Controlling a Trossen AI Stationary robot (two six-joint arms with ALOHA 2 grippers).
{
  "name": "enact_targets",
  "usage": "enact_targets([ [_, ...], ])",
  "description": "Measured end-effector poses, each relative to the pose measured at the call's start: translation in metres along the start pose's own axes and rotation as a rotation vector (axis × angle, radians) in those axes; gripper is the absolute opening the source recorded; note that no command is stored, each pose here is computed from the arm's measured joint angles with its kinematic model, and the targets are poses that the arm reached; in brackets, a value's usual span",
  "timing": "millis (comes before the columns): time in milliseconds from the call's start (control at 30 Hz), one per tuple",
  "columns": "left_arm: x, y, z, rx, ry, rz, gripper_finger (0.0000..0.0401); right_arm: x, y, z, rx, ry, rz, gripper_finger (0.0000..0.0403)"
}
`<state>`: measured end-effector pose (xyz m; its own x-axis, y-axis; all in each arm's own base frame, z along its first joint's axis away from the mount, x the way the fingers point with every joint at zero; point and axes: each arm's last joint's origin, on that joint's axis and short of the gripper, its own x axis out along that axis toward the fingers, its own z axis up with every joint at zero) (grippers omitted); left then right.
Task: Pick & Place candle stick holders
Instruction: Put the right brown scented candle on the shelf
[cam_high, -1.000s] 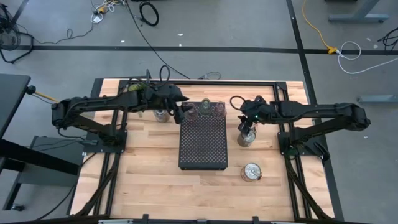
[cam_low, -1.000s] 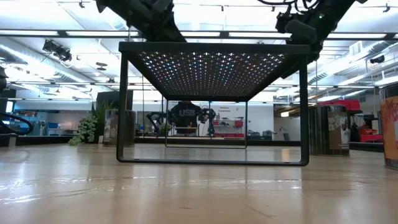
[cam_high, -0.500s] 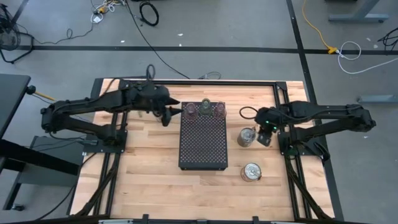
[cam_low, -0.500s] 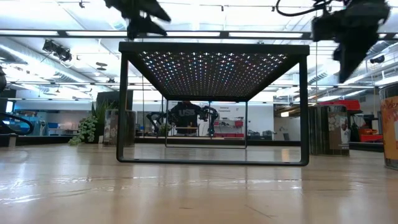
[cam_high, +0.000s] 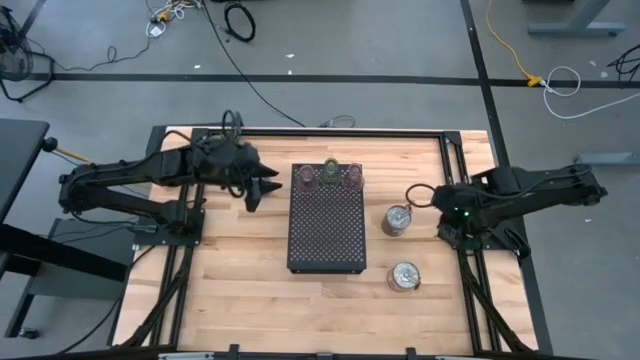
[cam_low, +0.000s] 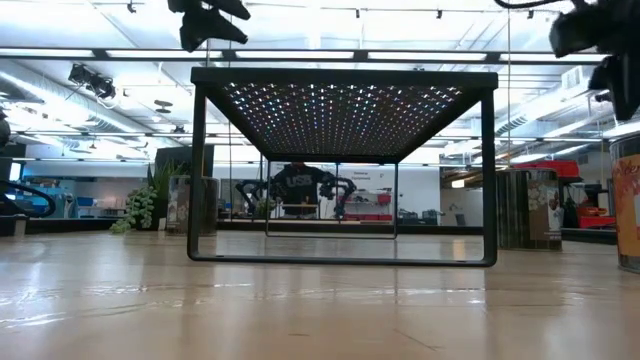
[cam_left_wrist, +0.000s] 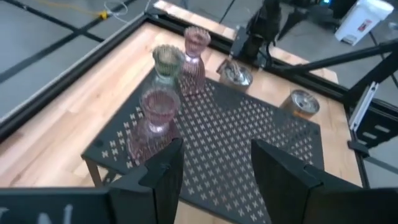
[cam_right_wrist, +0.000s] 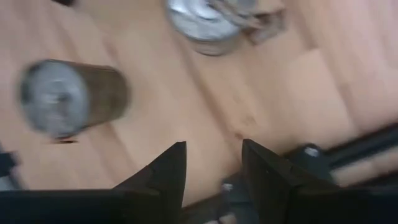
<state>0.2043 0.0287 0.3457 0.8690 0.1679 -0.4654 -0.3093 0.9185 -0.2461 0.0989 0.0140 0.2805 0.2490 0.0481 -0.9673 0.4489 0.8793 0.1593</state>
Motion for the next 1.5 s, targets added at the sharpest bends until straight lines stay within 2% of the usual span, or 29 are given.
enact_targets([
  [100, 0.001, -0.003, -0.002, -0.002, 0.015, -0.009, 0.0190, 0.013, -0.007, -0.011, 0.040, -0.004, -0.046, 0.0155],
  [167, 0.000, -0.005, -0.002, -0.014, 0.007, -0.009, 0.0190, 0.020, -0.008, -0.014, 0.046, -0.057, -0.002, 0.0154],
  [233, 0.000, -0.007, -0.003, -0.016, 0.008, -0.004, 0.0190, 0.017, -0.005, -0.010, 0.040, -0.173, 0.056, 0.0151],
  [300, 0.000, -0.008, -0.003, -0.019, 0.006, -0.001, 0.0190, 0.020, -0.007, -0.011, 0.046, -0.204, 0.044, 0.0148],
  [367, 0.000, -0.010, -0.004, -0.016, 0.007, -0.006, 0.0190, 0.025, -0.007, -0.011, 0.045, -0.204, 0.051, 0.0145],
  [467, 0.000, -0.010, -0.004, -0.020, 0.007, -0.009, 0.0190, 0.039, -0.008, -0.017, 0.036, -0.114, 0.070, 0.0142],
  [733, 0.000, -0.009, -0.003, -0.019, -0.009, 0.021, 0.0190, 0.073, -0.001, -0.015, 0.155, -0.049, 0.259, 0.0142],
  [933, 0.000, -0.009, -0.003, -0.019, -0.013, 0.032, 0.0190, 0.075, 0.002, -0.012, 0.089, -0.089, 0.296, 0.0142],
  [1133, 0.000, -0.009, -0.003, -0.017, -0.013, 0.033, 0.0190, 0.074, 0.004, -0.007, 0.027, -0.175, 0.289, 0.0142],
  [1367, 0.000, -0.009, -0.003, -0.020, -0.013, 0.033, 0.0190, 0.070, 0.007, 0.003, -0.050, -0.340, 0.250, 0.0142],
  [1500, 0.000, -0.009, -0.003, -0.029, -0.013, 0.032, 0.0190, 0.072, 0.003, 0.002, 0.074, -0.356, 0.165, 0.0143],
])
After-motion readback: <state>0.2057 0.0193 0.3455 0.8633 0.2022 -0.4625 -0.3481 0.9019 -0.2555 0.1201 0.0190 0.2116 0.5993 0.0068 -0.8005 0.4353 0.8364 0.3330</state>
